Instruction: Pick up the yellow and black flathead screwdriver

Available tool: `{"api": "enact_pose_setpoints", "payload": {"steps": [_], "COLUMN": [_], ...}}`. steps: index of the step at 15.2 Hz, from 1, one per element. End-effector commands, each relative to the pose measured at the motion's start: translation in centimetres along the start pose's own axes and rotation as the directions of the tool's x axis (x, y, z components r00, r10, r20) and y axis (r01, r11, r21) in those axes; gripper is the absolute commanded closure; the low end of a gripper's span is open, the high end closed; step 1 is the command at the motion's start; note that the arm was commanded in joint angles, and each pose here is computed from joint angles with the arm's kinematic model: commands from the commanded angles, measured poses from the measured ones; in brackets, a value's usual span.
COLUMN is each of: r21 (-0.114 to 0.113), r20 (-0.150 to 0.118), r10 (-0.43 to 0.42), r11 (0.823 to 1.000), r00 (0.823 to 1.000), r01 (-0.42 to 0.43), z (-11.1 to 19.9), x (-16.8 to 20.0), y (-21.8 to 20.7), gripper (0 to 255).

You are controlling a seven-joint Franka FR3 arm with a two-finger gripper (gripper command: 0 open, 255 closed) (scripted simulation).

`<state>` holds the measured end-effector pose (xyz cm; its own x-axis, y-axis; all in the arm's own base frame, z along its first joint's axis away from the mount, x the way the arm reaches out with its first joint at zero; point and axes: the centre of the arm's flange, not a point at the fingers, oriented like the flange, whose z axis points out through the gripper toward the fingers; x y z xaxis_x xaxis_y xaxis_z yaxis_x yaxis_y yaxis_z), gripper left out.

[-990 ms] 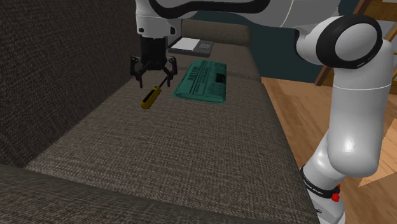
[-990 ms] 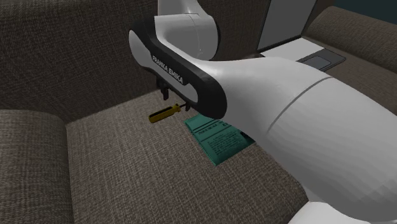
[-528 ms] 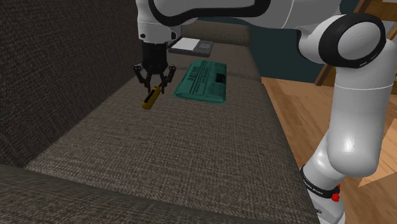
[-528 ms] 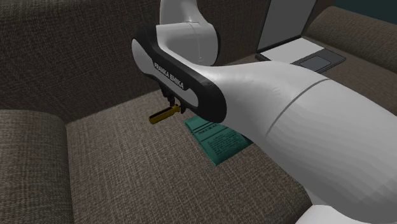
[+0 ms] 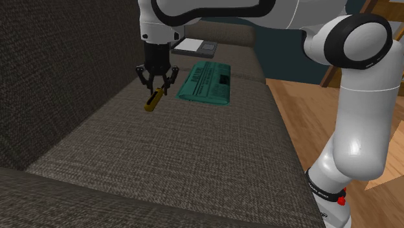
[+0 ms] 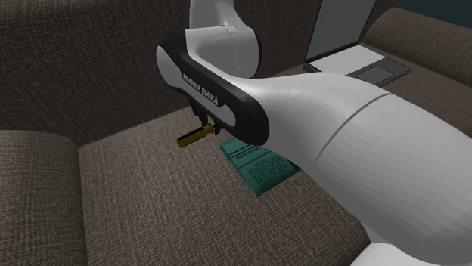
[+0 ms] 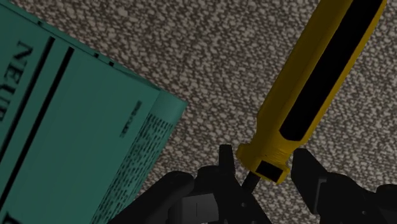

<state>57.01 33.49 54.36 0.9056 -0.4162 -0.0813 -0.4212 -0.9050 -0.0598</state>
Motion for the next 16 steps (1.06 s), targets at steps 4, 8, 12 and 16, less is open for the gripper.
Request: {"api": "enact_pose_setpoints", "payload": {"steps": [4,8,12,16], "r21": [-0.002,-0.002,-0.002,-0.002], "r20": [0.003,0.003,0.003,0.003], "r10": [-0.001,-0.001,-0.001,-0.001], "r11": [1.000,1.000,1.000,1.000], "r00": [1.000,1.000,1.000,1.000], "r01": [0.001,0.001,0.001,0.001], "z": [-2.1,-4.2,-6.3,-7.5], "x": [-0.2,-0.4,-0.5,-0.6], "y": [-0.2,-0.3,-0.4,-0.5], "gripper": [255,255,255,255]}}
